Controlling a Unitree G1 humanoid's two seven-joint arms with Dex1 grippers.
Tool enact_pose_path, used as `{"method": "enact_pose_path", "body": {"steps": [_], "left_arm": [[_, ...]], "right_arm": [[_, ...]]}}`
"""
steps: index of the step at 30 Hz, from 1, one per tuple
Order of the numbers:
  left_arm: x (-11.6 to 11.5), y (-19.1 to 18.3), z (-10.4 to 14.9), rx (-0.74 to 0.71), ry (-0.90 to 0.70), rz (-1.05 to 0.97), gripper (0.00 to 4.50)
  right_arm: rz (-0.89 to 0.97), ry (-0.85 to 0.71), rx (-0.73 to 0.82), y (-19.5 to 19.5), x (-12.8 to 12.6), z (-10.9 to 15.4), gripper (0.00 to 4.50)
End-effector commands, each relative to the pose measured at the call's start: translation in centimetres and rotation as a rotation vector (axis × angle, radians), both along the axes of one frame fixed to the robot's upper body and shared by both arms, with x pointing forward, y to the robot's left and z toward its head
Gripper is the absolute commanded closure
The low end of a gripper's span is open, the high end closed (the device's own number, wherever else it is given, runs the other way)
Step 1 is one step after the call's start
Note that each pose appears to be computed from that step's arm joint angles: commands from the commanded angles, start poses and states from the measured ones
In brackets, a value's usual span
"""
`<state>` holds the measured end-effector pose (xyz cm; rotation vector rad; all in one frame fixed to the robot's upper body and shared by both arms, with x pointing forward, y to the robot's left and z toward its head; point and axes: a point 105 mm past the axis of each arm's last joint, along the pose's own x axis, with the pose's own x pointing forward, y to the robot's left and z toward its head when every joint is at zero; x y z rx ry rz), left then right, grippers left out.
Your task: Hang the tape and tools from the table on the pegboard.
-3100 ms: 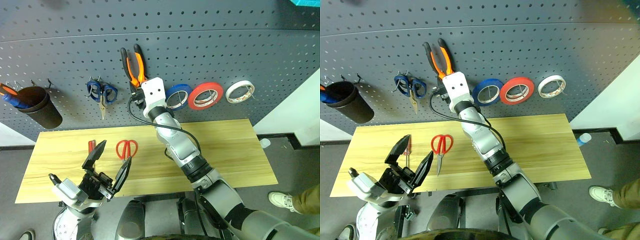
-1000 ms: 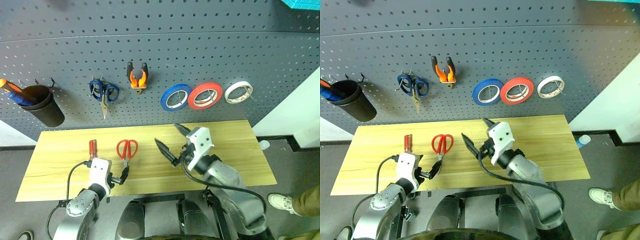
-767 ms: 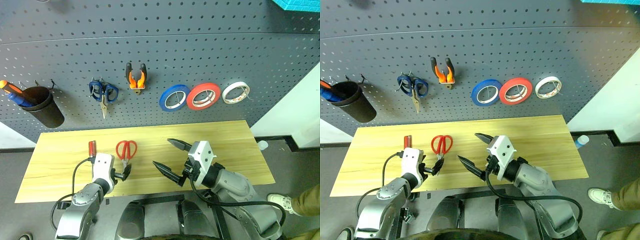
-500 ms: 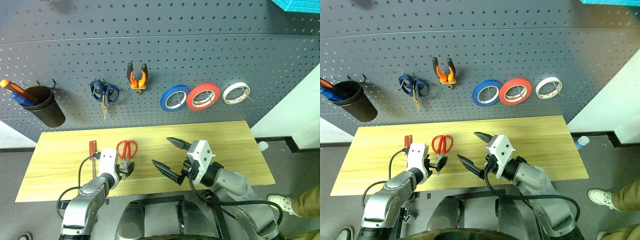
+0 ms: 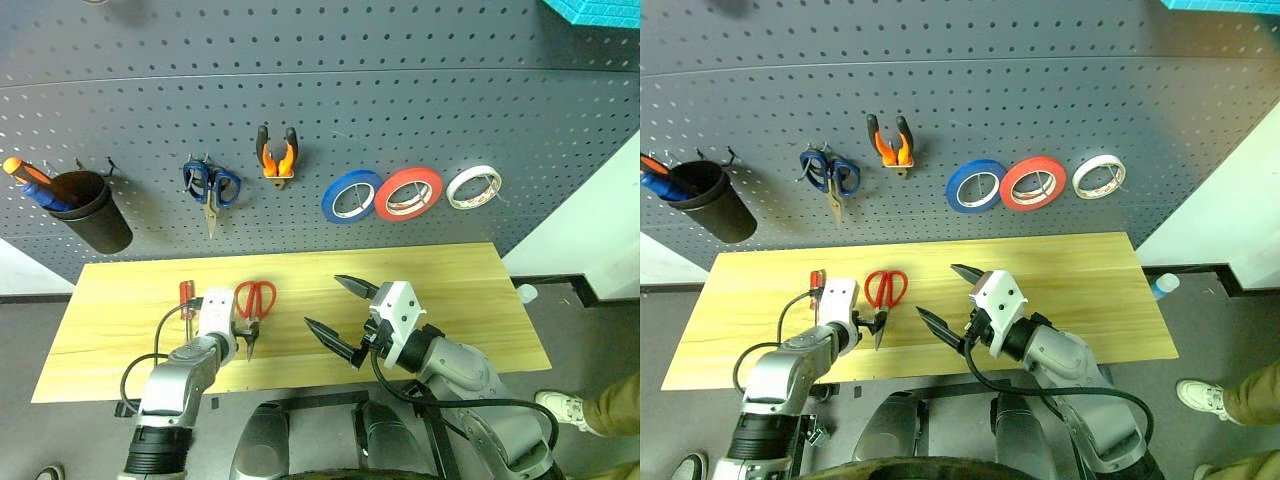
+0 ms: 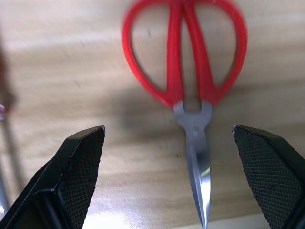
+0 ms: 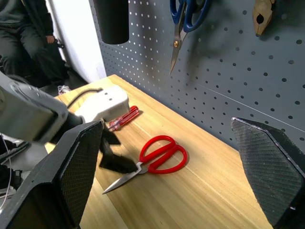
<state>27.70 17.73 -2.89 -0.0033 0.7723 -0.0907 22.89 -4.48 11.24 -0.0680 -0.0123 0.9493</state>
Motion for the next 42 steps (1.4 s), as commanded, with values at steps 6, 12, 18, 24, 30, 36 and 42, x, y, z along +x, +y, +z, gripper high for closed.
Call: {"method": "enact_pose_path", "body": {"steps": [6,12,18,24,30,36,42], "left_arm": [[1.8,-1.1,0.3,-0.01,-0.03,-0.023,0.0],[2.2,-0.8,-0.3,0.016,0.001,0.012,0.0],[1.8,-0.6,-0.9,0.051,0.037,0.029,0.0],[1.6,-0.7,-1.6,0.059,0.065,0.031,0.0],[1.4,-1.3,-2.0,0.049,0.09,0.02,0.0],[1.3,-1.5,-2.2,0.059,0.11,0.012,0.0],[0.4,-1.6,-2.6,0.05,0.139,0.014,0.0]], "right_arm": [[0.005,-0.046,0.025,0.4,-0.5,1.1,0.01],[-0.003,-0.041,0.019,0.4,-0.6,1.0,0.01],[-0.013,-0.042,0.016,0.4,-0.4,0.9,0.01],[-0.019,-0.044,0.013,0.4,-0.5,1.0,0.01],[-0.024,-0.042,0.006,0.4,-0.7,0.9,0.01],[-0.03,-0.044,0.005,0.4,-0.6,0.9,0.01],[-0.04,-0.047,0.006,0.4,-0.6,1.0,0.01]]}}
